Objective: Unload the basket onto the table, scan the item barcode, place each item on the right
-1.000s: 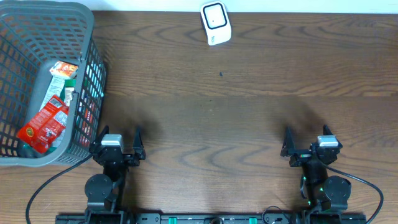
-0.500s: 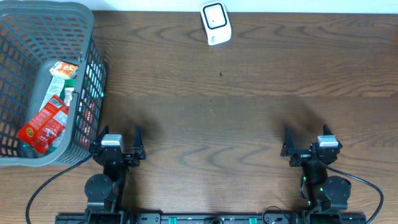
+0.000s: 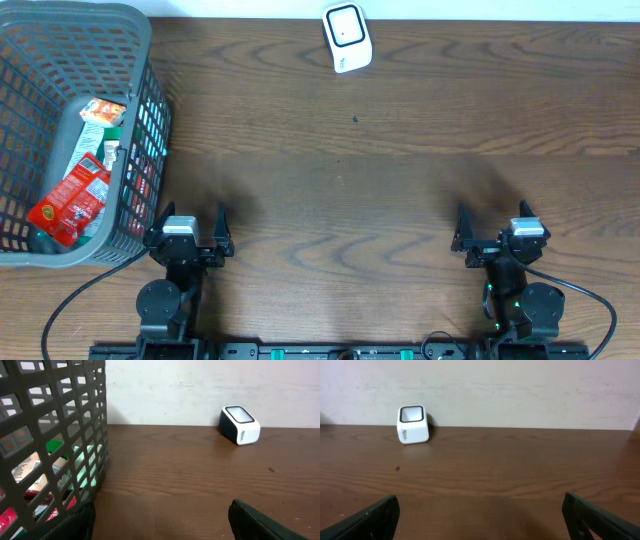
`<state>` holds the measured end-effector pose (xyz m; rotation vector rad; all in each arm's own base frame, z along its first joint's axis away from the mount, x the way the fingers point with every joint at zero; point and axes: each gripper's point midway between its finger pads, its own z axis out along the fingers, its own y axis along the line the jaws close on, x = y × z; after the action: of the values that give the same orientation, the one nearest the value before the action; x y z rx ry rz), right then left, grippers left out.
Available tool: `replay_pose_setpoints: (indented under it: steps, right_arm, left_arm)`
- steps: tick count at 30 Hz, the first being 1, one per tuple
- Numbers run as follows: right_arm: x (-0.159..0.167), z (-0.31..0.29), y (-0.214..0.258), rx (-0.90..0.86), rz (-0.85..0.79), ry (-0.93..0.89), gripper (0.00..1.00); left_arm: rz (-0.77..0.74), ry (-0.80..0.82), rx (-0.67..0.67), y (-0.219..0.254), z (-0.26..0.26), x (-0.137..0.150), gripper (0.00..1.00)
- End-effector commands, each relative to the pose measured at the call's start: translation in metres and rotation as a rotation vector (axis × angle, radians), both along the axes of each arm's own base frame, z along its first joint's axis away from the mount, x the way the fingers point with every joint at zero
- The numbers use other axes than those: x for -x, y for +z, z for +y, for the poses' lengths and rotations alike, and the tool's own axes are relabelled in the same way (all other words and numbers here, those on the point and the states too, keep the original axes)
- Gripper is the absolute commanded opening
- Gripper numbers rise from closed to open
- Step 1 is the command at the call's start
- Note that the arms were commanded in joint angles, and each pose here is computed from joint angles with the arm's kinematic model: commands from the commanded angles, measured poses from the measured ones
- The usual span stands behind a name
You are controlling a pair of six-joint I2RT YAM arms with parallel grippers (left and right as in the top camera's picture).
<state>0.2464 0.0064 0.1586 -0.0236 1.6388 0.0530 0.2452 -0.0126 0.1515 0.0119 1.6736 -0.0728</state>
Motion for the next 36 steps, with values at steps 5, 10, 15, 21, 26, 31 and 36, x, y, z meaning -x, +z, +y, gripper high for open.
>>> replay_pose_setpoints:
  steps: [5,10,15,21,26,31,36]
  right_arm:
    - [0.000,0.001,-0.001,-0.014,0.001,0.006,0.99]
    - [0.000,0.001,-0.001,-0.014,0.001,0.006,0.99]
    - [0.000,0.001,-0.001,-0.014,0.001,0.006,0.99]
    - [0.000,0.001,-0.001,-0.014,0.001,0.006,0.99]
    - [0.000,0.001,-0.001,-0.014,0.001,0.006,0.99]
    - [0.000,0.001,-0.001,-0.014,0.001,0.006,0.99]
    - [0.000,0.001,-0.001,-0.014,0.001,0.006,0.99]
  left_arm:
    - [0.041,-0.037,0.109,-0.006,-0.008,0.003,0.85]
    - [0.038,-0.104,0.246,0.027,-0.022,0.012,0.85]
    - [0.123,-0.086,0.324,0.066,-0.022,0.031,0.85]
    - [0.193,-0.074,0.328,0.149,-0.021,0.047,0.85]
    - [0.369,-0.024,0.306,0.210,-0.017,0.040,0.85]
    - [0.577,0.106,0.229,0.243,0.001,0.011,0.85]
    - [0.690,0.147,0.123,0.260,0.015,-0.036,0.85]
